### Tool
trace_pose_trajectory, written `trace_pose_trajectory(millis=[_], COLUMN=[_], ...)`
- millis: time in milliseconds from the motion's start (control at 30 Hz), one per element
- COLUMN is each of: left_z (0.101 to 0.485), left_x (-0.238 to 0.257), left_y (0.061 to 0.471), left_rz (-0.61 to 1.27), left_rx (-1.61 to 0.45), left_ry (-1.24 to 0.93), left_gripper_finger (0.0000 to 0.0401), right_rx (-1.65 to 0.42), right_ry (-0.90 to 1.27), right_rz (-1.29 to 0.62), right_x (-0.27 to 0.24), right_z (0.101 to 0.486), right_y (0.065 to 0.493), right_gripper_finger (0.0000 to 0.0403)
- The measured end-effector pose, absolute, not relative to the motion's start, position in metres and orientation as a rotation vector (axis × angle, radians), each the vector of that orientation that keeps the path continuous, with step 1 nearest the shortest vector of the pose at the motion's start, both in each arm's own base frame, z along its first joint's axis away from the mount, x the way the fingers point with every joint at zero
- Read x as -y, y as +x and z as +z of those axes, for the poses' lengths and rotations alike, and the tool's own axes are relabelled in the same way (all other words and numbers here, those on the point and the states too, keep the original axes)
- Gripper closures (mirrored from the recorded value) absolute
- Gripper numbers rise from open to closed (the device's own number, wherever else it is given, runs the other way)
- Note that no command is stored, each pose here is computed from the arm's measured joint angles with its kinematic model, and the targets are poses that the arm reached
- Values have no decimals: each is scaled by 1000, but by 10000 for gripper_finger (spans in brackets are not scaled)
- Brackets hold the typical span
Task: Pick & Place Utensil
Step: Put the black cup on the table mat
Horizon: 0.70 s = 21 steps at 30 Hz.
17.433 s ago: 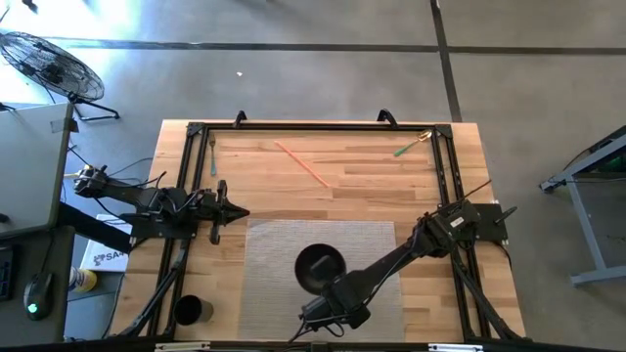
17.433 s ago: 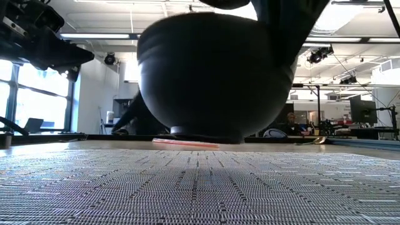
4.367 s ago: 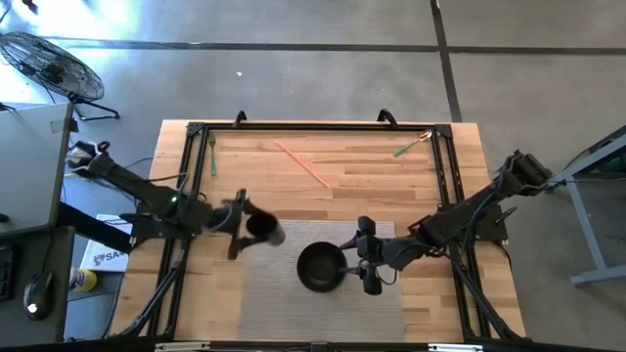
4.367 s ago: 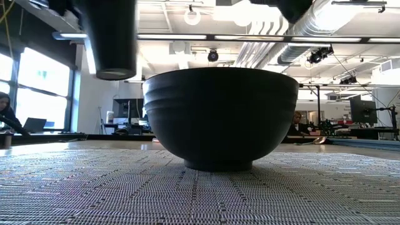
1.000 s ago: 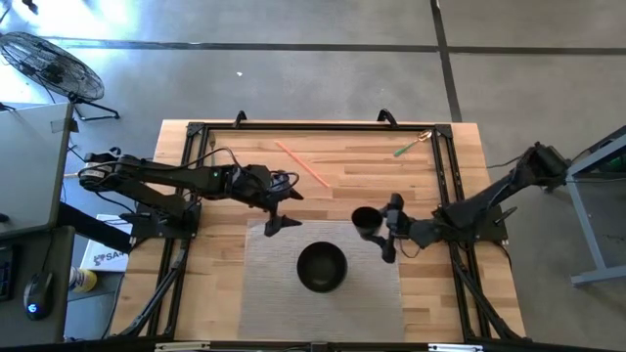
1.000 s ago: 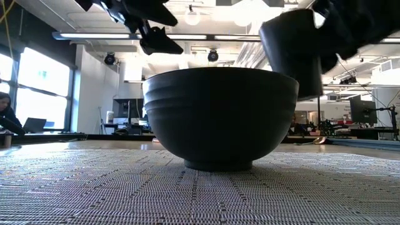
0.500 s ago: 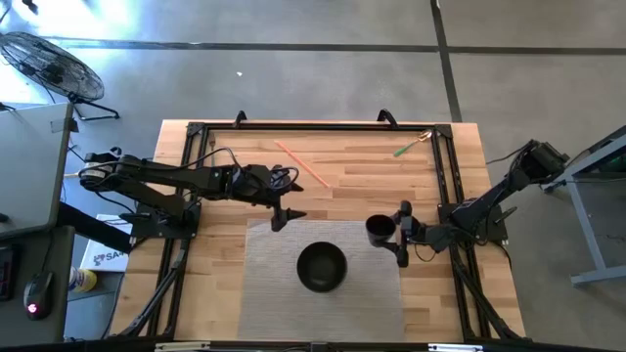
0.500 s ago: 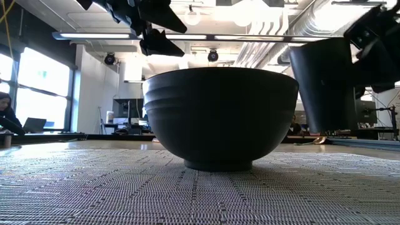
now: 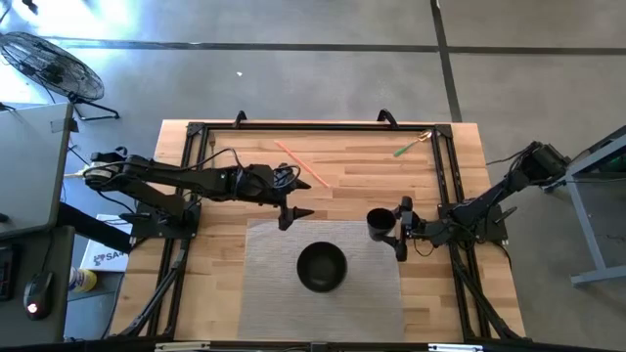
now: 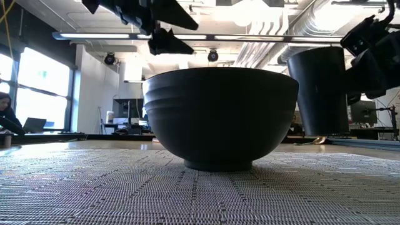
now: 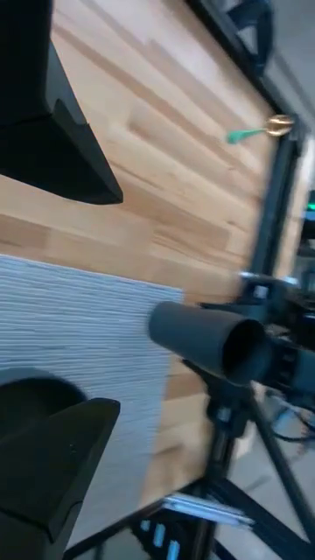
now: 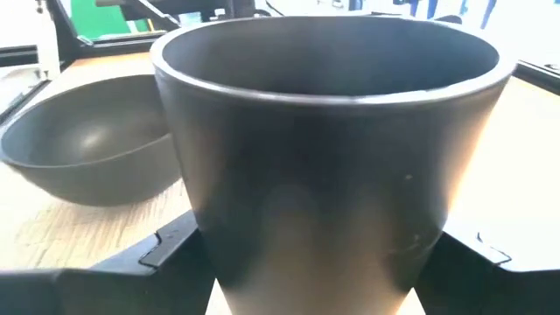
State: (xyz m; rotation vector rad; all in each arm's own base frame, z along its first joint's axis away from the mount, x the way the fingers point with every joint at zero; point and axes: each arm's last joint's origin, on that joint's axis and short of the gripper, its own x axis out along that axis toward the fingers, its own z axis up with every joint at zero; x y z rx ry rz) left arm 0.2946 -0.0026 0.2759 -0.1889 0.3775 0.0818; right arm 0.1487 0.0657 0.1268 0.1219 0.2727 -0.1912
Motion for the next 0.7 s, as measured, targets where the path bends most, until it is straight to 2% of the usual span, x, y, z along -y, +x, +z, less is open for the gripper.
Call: trace_pose_trajectory(millis=[167, 700], left_z=[273, 273], left_x=[11, 26], left_y=[303, 303], left_rz=[32, -26], left_rx=[-342, -340], left_ry=[-157, -139], left_gripper_finger=[27, 27], right_rx=[-279, -317], right_ry=[119, 125], right_rz=[-199, -190], right_x=[-65, -68], right_z=[126, 114], right_y=[149, 154], right_gripper_finger=[92, 89])
